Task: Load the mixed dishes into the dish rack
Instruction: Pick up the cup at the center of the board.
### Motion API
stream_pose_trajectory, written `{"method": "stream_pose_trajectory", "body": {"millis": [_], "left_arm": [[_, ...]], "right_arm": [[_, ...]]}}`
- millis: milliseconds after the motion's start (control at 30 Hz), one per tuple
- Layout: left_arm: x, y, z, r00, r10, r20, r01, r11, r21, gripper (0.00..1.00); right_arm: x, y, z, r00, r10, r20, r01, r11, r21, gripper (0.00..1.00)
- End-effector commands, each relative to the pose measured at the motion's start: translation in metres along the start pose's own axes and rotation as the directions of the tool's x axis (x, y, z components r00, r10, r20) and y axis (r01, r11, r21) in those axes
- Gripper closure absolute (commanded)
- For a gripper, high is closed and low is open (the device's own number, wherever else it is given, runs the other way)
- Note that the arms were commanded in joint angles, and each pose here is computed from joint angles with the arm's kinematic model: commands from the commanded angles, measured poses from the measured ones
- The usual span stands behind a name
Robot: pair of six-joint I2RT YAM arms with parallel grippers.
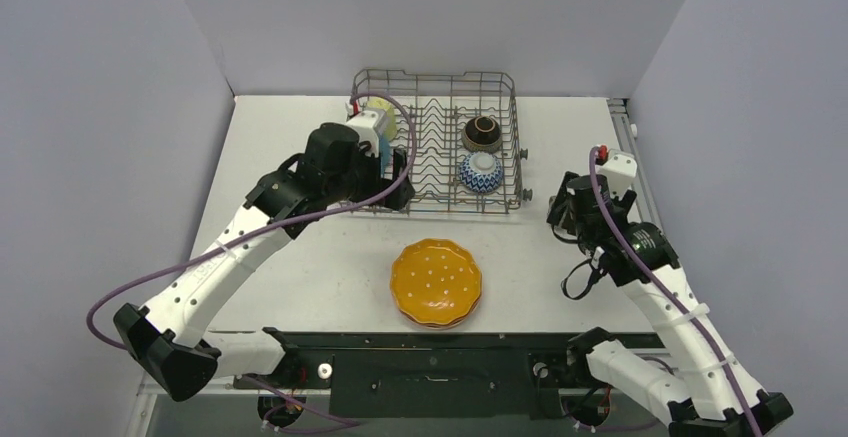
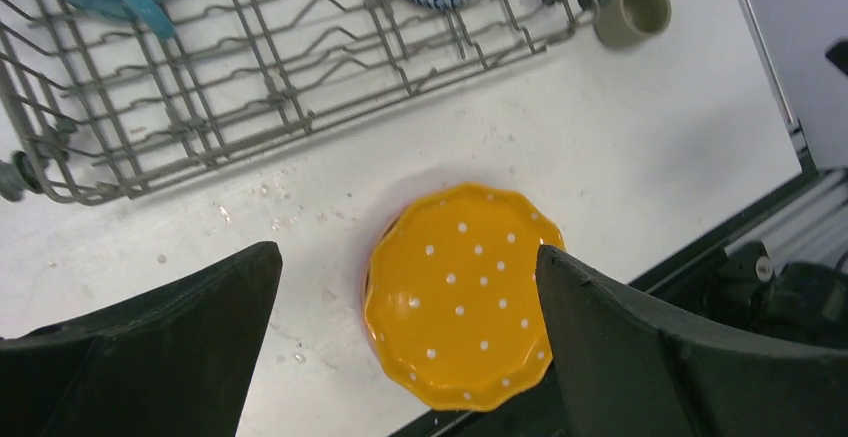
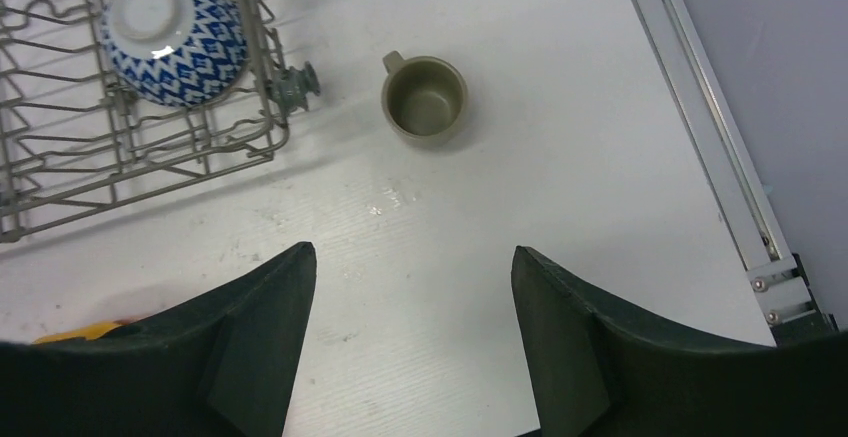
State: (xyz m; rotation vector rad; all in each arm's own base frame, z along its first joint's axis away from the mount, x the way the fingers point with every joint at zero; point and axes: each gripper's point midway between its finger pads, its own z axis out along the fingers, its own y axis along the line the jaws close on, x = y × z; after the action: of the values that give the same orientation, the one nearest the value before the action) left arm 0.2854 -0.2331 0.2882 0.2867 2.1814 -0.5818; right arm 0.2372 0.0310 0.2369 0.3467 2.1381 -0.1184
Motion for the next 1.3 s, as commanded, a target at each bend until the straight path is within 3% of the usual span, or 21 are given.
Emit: {"method": "stream_pose_trajectory", "body": {"millis": [0, 133, 567, 1267], "left_arm": [[0.030, -0.015, -0.017, 0.998, 0.027, -0.052, -0.022, 0.994, 0.106, 0.04], [0.050, -0.022, -0.028, 0.997, 0.037, -0.066, -0.025, 0.984, 0.175, 0.04], [0.100, 0.001, -0.030, 0.990, 0.104, -0.099, -0.087, 0.983, 0.163, 0.04], [0.109, 0.015, -0.040, 0.991, 0.113, -0.072, -0.104, 0.987, 0.125, 0.04]], "right_arm": [[0.002, -0.009, 0.024, 0.998, 0.039, -0.039, -0.038, 0.999, 0.033, 0.34], [0.009, -0.022, 0.047, 0.992, 0.099, -0.074, -0.091, 0.991, 0.099, 0.36], [0.034, -0.035, 0.110, 0.963, 0.227, -0.148, -0.198, 0.962, 0.187, 0.45], [0.058, -0.038, 0.183, 0.925, 0.309, -0.221, -0.250, 0.934, 0.256, 0.49]]}}
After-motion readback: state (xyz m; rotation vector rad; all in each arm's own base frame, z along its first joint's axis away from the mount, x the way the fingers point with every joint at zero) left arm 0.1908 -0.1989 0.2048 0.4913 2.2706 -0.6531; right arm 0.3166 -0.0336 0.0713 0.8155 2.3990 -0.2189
